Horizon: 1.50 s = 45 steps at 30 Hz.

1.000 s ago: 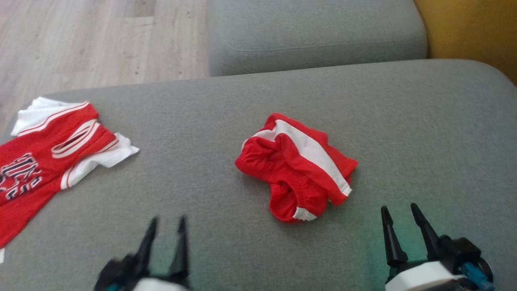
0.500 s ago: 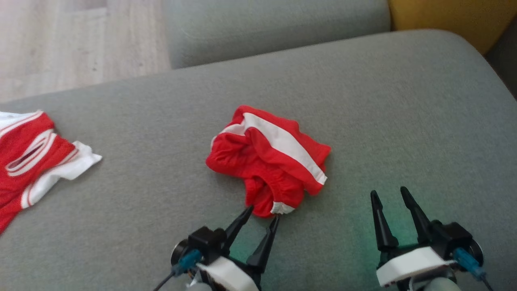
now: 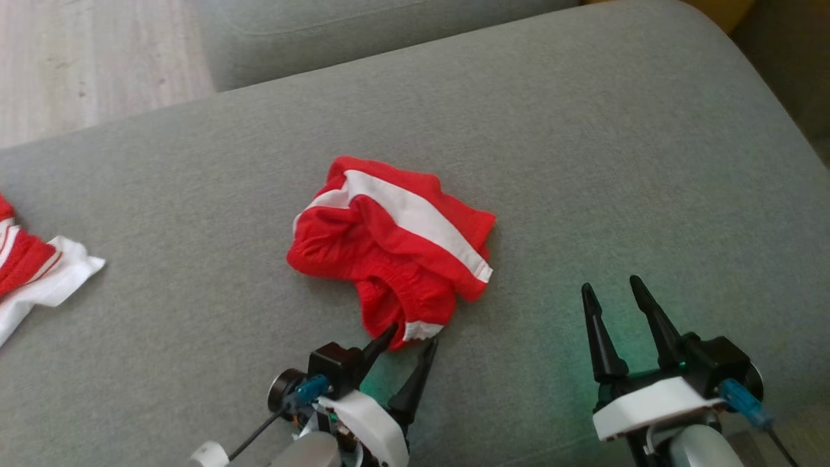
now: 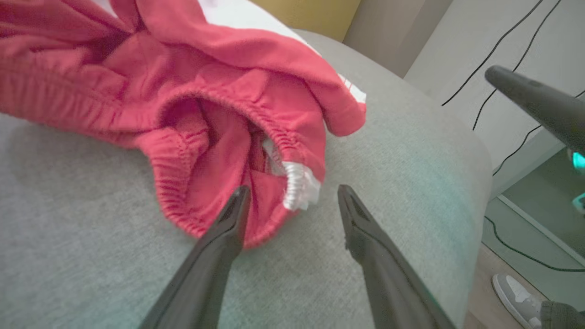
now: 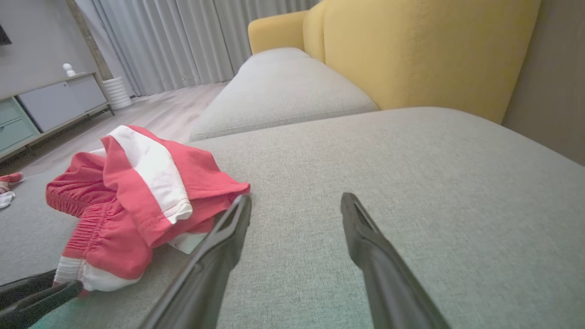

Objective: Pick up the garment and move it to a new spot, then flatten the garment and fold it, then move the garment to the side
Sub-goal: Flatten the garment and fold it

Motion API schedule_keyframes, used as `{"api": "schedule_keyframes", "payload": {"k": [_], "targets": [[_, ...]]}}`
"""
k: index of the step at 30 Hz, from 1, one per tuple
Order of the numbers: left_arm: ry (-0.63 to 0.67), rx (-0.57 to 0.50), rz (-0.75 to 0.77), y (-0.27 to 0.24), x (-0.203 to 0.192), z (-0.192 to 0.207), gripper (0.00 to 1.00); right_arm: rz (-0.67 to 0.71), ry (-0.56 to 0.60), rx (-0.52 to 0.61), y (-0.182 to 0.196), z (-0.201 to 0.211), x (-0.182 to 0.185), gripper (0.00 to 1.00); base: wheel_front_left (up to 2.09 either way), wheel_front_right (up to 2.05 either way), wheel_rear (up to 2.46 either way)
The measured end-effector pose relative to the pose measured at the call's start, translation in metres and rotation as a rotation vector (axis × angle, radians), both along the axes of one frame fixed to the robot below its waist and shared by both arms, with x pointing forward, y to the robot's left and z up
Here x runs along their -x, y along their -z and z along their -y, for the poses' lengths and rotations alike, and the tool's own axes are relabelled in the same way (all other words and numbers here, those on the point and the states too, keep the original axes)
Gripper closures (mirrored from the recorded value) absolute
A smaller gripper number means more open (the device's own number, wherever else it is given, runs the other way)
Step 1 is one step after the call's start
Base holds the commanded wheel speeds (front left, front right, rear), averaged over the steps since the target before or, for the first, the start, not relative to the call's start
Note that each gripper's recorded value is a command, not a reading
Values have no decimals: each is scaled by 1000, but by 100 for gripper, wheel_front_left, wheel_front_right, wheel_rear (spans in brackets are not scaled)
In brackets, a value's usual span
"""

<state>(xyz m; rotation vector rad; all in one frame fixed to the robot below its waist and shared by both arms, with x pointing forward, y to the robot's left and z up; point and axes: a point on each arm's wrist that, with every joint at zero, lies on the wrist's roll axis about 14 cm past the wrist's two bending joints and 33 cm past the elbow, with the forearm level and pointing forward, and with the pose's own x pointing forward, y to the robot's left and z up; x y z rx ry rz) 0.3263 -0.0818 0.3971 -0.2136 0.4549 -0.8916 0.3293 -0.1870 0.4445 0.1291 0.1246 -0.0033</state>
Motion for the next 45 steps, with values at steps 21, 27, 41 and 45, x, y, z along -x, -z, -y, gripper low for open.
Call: {"api": "schedule_keyframes", "payload": {"k": [21, 27, 41, 45], "targets": [[66, 414, 214, -199, -80, 64, 100, 54, 93, -15, -16, 24, 23, 0, 0, 0, 0], [78, 483, 227, -235, -85, 63, 100, 77, 124, -19, -22, 32, 30, 0, 0, 0, 0], [-265, 270, 199, -175, -80, -86, 100, 69, 50, -23, -18, 12, 18, 0, 0, 0, 0], [-433, 172, 19, -102, -37, -141, 100, 71, 5, -26, -19, 0, 11, 0, 0, 0, 0]]}}
